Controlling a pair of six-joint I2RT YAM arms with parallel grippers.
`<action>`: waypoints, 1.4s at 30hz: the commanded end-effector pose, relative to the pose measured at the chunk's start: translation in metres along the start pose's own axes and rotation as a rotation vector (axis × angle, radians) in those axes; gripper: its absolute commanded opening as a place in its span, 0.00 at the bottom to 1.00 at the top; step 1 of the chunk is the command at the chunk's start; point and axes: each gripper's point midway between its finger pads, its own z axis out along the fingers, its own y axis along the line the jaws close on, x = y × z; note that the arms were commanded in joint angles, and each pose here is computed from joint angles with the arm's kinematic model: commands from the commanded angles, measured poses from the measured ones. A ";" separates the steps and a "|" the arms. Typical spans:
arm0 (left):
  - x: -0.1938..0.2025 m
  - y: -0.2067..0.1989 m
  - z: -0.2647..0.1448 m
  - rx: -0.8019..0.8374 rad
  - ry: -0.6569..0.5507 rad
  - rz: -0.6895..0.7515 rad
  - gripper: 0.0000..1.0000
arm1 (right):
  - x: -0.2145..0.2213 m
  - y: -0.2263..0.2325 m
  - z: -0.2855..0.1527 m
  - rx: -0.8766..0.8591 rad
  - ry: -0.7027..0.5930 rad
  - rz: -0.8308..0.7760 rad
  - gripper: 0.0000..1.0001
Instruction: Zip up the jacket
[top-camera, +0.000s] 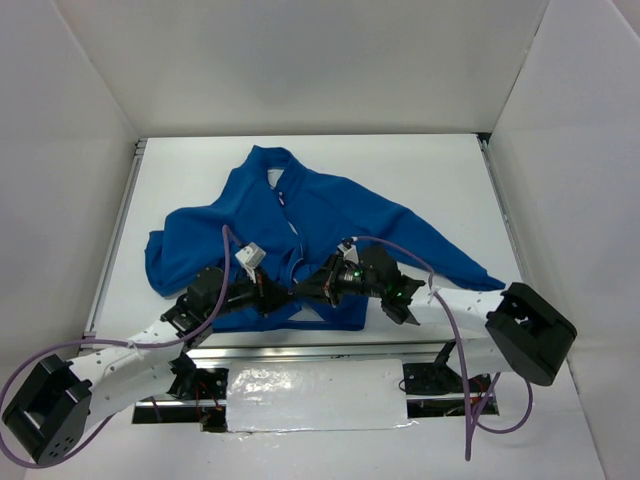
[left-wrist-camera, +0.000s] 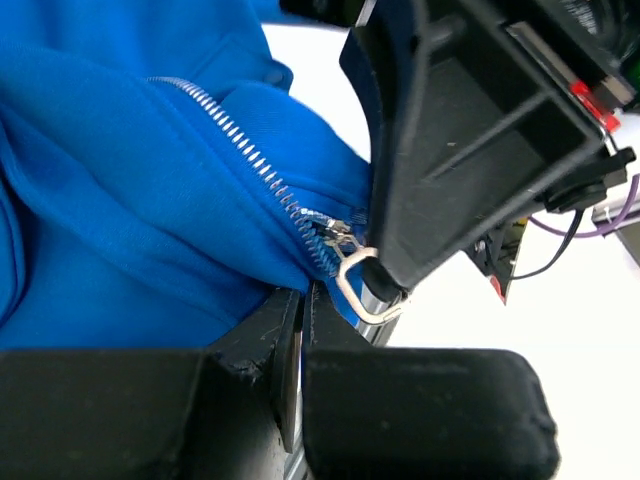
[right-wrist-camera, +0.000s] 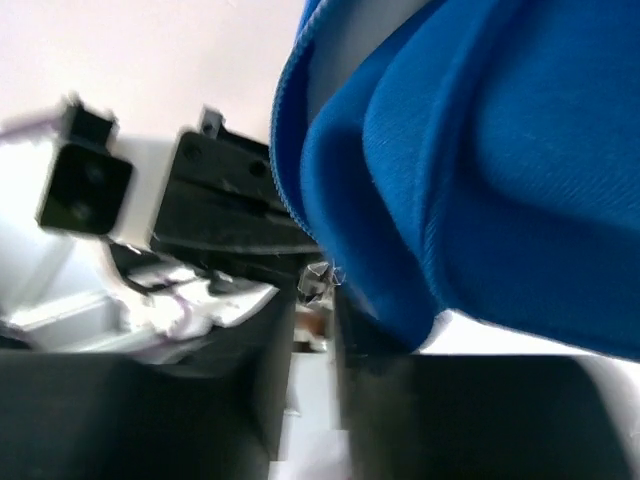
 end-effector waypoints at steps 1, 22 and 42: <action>-0.015 -0.009 0.001 0.014 -0.014 0.057 0.00 | 0.014 0.026 -0.013 -0.080 0.040 -0.259 0.32; -0.014 -0.023 0.005 0.094 0.059 0.128 0.00 | -0.047 0.005 -0.031 0.211 -0.138 -1.135 0.62; -0.032 -0.009 0.007 -0.020 0.003 0.086 0.09 | -0.030 -0.026 -0.029 0.167 -0.081 -0.949 0.00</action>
